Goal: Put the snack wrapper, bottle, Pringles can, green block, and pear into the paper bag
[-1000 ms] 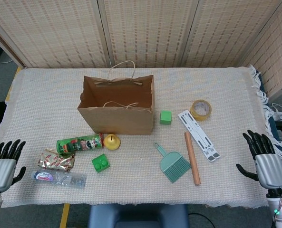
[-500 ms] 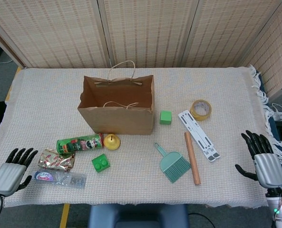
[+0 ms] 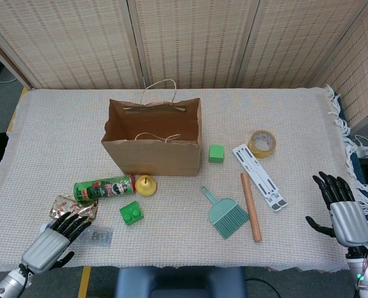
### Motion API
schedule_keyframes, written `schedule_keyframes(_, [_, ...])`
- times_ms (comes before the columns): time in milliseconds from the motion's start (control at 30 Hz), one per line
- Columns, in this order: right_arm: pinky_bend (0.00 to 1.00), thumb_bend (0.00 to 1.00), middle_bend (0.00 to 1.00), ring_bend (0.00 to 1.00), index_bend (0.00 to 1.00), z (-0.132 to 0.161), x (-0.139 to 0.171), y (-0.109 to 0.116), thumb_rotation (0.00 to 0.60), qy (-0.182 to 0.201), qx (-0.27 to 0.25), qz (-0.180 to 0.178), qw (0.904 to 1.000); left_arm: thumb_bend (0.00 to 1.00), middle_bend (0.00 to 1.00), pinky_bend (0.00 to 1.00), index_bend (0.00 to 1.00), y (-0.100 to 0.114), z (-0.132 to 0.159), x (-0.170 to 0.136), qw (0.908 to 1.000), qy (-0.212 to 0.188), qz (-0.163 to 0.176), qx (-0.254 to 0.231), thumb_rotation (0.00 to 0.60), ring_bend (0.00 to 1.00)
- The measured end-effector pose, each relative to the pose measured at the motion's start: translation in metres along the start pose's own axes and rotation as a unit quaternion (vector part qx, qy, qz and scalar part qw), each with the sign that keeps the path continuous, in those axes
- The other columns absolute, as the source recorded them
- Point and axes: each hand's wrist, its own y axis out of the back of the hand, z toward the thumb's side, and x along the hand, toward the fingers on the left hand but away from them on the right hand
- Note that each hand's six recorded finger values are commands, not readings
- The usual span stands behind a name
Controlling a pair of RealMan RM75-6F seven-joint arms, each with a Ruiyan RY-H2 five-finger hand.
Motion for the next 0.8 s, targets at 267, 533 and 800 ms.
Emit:
schedule_keyframes(267, [0.00,0.11,0.00,0.00,0.00,-0.001,-0.001,-0.001,0.600,-0.003,-0.001,0.004,1.0000,0.37,0.00,0.03,0.00,-0.009,-0.001,0.022,0.9990,-0.014,-0.014,0.040,0.600,0.00])
schedule_keyframes(533, [0.00,0.11,0.00,0.00,0.00,-0.002,-0.002,0.000,0.600,-0.005,-0.005,0.006,1.0000,0.37,0.00,0.03,0.00,-0.027,-0.009,0.040,0.9948,-0.031,-0.047,0.085,0.600,0.00])
schedule_keyframes(800, [0.00,0.11,0.00,0.00,0.00,-0.001,-0.002,-0.002,0.600,-0.007,-0.006,0.011,0.9999,0.38,0.00,0.09,0.00,-0.041,-0.017,0.047,0.9931,-0.031,-0.053,0.100,0.600,0.00])
